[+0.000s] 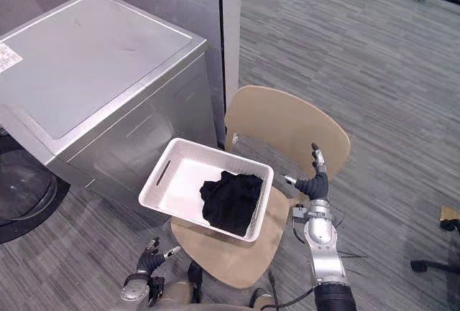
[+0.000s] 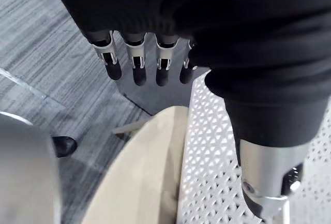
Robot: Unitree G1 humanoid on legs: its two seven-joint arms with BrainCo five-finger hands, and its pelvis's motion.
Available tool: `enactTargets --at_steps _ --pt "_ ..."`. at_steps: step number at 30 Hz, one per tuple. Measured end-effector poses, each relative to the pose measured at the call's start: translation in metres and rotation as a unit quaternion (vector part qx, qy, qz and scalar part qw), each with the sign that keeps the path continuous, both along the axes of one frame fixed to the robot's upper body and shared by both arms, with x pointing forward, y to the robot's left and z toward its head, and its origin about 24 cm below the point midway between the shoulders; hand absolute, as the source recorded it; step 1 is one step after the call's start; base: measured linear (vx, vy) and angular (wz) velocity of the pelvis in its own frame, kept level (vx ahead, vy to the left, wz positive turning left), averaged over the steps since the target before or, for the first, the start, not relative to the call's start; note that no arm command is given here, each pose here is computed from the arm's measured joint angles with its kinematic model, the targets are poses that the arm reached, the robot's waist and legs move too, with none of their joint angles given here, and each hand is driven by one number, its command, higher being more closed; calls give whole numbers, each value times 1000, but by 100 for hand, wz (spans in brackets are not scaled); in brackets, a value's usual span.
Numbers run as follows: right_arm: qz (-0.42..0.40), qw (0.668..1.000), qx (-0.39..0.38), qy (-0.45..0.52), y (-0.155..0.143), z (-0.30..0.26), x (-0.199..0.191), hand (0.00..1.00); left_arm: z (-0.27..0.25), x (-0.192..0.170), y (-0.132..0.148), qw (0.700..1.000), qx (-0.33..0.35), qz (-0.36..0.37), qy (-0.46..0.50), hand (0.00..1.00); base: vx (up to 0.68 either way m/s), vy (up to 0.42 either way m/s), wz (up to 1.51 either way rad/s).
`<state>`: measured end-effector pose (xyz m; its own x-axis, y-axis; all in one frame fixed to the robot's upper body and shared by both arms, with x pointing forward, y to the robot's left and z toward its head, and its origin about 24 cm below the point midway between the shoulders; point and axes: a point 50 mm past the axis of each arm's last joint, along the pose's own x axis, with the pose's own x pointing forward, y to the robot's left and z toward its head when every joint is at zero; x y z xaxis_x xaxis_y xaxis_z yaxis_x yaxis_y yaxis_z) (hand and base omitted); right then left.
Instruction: Pick up the laundry basket with both hands and put the clothes into the washing machine.
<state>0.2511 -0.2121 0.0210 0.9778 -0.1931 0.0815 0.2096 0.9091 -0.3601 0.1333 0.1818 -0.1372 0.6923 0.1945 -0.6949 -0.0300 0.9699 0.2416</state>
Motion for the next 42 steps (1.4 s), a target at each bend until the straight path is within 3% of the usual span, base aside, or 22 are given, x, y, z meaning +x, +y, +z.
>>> enactTargets --at_steps 8,19,28,29,37,42 --pt "150 968 -170 108 28 -29 22 0 1 2 -1 999 5 -38 1 0 7 -23 -4" --pt "212 908 -358 49 57 36 105 0 32 59 4 993 12 -34 -108 0 -123 48 25" --pt "83 888 -444 88 -2 80 140 0 51 91 1 987 -5 -11 -160 0 -64 33 23" --pt "71 887 -448 87 -7 82 140 100 52 93 -1 986 -7 -13 -164 0 18 1 23" --pt "3 891 -450 57 -23 117 150 100 65 108 -11 980 -16 -18 -199 0 -9 -30 10" --pt "-10 929 -370 1 -14 130 148 100 65 108 -19 979 -30 -5 -201 0 16 -47 -11"
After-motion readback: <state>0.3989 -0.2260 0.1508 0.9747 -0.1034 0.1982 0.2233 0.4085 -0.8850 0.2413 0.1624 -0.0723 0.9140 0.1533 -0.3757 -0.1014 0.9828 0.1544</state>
